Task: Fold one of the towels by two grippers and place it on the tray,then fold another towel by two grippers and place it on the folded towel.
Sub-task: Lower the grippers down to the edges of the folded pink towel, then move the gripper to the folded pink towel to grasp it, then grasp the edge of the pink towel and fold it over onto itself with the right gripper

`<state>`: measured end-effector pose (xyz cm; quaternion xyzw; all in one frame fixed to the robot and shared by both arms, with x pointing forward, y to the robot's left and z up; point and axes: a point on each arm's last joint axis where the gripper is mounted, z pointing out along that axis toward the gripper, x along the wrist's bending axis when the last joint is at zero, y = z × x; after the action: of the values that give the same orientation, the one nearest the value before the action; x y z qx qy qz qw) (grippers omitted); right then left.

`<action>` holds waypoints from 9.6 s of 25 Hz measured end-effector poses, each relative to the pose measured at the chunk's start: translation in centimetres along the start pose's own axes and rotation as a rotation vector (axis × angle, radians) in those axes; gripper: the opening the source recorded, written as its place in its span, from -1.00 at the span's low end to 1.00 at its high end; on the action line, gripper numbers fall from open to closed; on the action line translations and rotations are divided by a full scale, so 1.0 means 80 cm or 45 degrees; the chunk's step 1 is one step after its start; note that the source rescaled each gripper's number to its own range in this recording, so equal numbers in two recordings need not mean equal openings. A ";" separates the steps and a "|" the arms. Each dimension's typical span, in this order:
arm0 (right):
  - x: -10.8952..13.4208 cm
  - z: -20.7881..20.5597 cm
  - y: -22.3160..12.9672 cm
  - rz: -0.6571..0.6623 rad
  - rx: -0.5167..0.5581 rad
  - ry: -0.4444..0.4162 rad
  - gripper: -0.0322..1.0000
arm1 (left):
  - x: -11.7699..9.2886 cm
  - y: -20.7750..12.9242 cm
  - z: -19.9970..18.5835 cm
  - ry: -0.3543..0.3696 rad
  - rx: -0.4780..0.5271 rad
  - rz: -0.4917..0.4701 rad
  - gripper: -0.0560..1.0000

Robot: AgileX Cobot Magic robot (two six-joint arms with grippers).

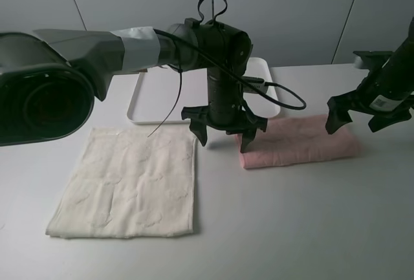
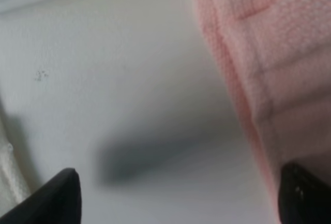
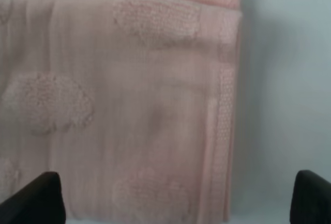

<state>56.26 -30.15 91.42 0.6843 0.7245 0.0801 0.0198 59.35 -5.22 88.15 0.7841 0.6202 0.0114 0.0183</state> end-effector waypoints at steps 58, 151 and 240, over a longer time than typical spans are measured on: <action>-0.013 0.060 0.029 0.005 0.130 -0.043 -0.05 | 0.003 0.001 0.006 0.044 0.002 0.064 0.96; -0.008 0.060 0.026 -0.001 0.167 0.033 -0.06 | 0.004 0.026 -0.014 -0.028 -0.091 0.157 0.95; 0.074 0.050 -0.011 0.349 -0.129 0.953 -0.84 | 0.016 0.033 0.006 -0.063 -0.038 0.197 0.95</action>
<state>55.55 -23.95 87.79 0.6964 0.5787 0.3615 -0.2225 62.20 -4.56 87.82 0.8294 0.5569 0.0025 0.0444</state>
